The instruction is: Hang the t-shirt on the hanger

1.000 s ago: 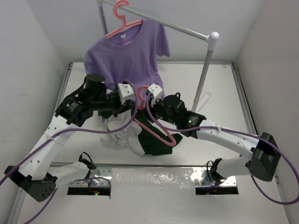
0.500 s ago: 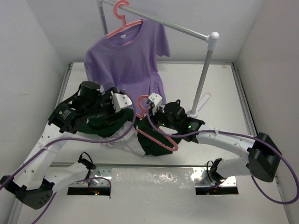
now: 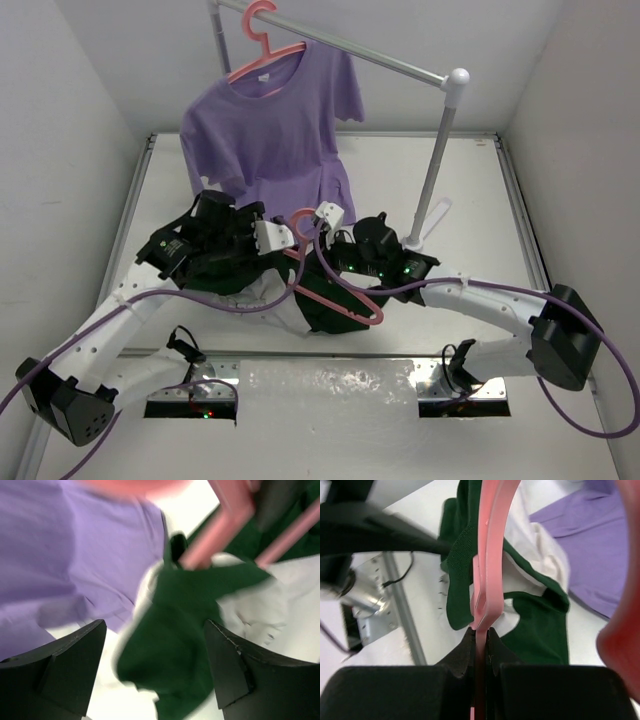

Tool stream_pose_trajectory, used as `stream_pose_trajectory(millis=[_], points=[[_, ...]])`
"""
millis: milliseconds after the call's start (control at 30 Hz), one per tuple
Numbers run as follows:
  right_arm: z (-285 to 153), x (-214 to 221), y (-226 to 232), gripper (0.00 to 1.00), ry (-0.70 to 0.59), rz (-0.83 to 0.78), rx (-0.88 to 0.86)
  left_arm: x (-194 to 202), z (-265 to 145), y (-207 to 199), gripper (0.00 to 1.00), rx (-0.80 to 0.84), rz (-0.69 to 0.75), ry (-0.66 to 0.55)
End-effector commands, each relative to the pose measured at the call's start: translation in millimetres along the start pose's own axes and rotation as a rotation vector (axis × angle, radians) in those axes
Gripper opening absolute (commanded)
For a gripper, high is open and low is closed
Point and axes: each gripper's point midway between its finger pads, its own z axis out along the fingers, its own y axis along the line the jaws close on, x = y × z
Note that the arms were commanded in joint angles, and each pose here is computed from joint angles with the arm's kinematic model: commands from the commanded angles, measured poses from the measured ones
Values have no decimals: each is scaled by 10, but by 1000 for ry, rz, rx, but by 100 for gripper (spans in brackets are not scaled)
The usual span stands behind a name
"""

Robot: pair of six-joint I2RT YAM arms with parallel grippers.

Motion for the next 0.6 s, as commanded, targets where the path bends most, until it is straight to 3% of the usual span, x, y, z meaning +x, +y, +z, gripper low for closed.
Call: stream_pose_trajectory(millis=[0, 167, 267, 400, 467, 500, 567], points=[[-66, -248, 287, 0, -67, -59, -143, -192, 60, 80, 73, 13, 112, -93], [-123, -257, 309, 0, -58, -121, -160, -18, 167, -145, 68, 108, 134, -60], [-153, -259, 313, 0, -49, -141, -161, 11, 181, -247, 58, 155, 162, -66], [-168, -338, 374, 0, -71, -172, -196, 76, 134, -541, 27, 295, 160, -68], [-142, -316, 388, 0, -65, -177, -211, 53, 123, -638, 18, 330, 135, -93], [-126, -302, 400, 0, -64, -179, -221, 55, 122, -669, 6, 338, 118, -97], [-97, -255, 414, 0, -54, -170, -236, 38, 109, -701, 0, 337, 95, -114]])
